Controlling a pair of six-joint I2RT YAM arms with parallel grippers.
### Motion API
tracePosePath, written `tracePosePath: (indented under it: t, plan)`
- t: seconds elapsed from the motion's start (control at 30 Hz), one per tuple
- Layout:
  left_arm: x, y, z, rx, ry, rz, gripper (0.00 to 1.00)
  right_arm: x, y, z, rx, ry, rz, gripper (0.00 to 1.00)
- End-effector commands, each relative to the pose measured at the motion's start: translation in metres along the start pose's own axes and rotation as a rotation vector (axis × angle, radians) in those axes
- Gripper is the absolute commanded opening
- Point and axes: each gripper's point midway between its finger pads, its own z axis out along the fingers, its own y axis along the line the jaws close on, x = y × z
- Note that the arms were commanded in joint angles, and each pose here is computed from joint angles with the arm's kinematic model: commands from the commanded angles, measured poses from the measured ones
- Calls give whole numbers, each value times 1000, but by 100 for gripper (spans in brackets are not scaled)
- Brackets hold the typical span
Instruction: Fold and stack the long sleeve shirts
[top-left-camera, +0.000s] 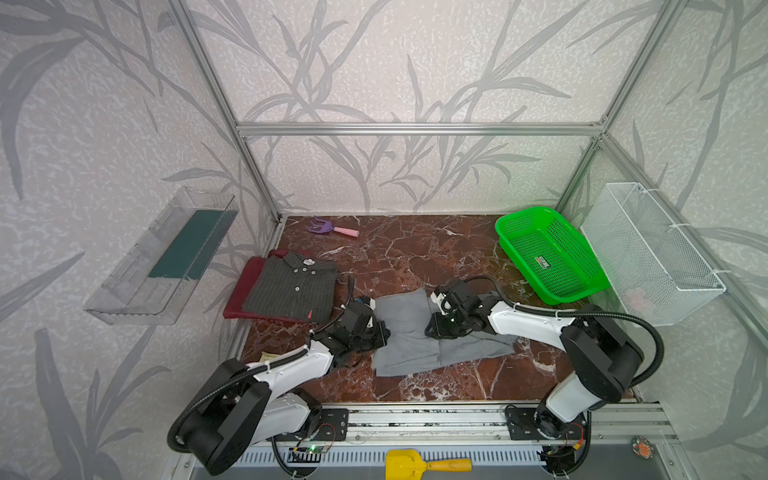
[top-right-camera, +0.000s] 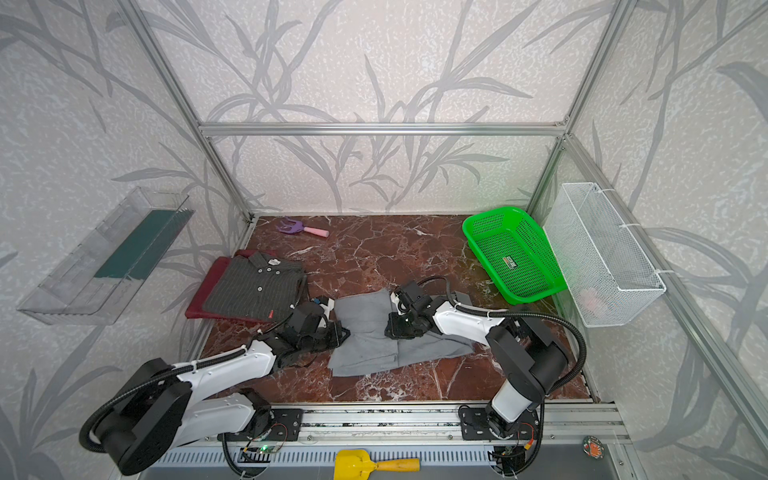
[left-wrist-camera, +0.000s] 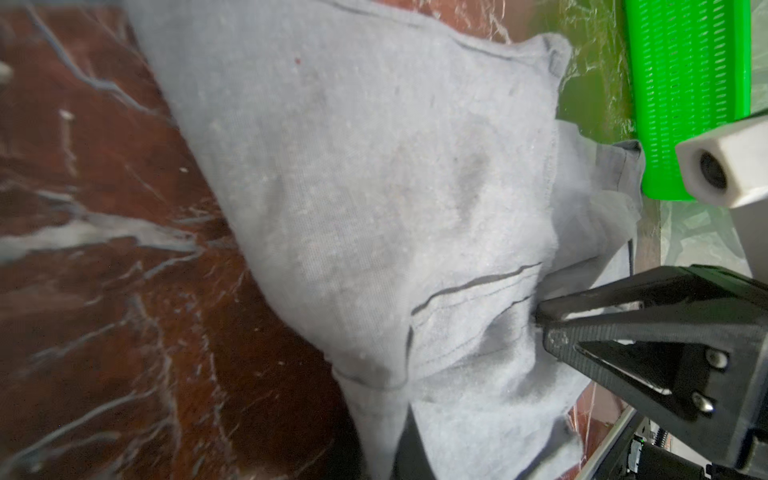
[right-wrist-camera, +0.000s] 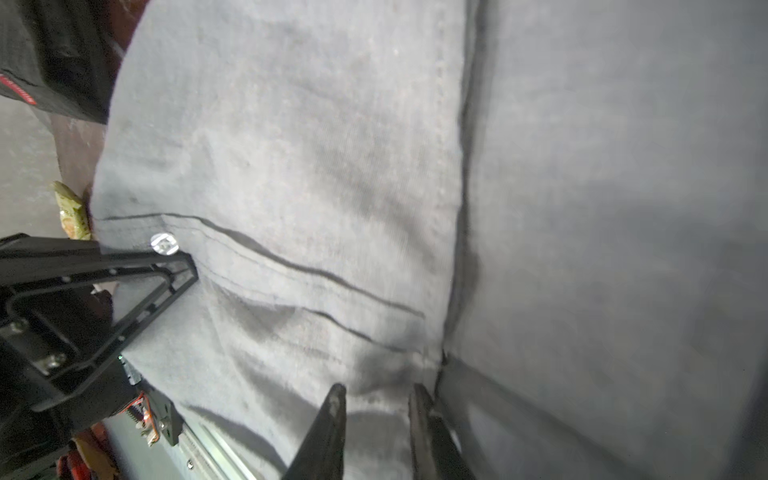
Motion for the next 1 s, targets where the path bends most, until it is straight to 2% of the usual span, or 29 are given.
tracePosePath:
  t: [0.0, 0.13, 0.27, 0.53, 0.7, 0.83, 0.97]
  plan:
    - [-14, 26, -32, -221, -48, 26, 0, -7, -1, -31, 14, -48, -19, 30]
    - [-28, 37, -69, -398, -41, 88, 0, -19, -18, -60, 33, -112, 14, 32]
    - [-40, 41, -92, -549, 8, 148, 0, -26, -40, -77, 30, -155, 71, 33]
    - [-57, 51, -108, -853, 208, 261, 0, -25, -80, -75, 49, -148, 152, 33]
    - [-65, 41, -102, -887, 281, 304, 0, -21, -89, -60, 30, -116, 181, 32]
    - [-73, 35, -104, -949, 284, 321, 0, -21, -94, -55, 40, -118, 185, 32]
    - [-84, 19, -107, -1015, 258, 394, 0, -21, -98, -44, 33, -103, 191, 31]
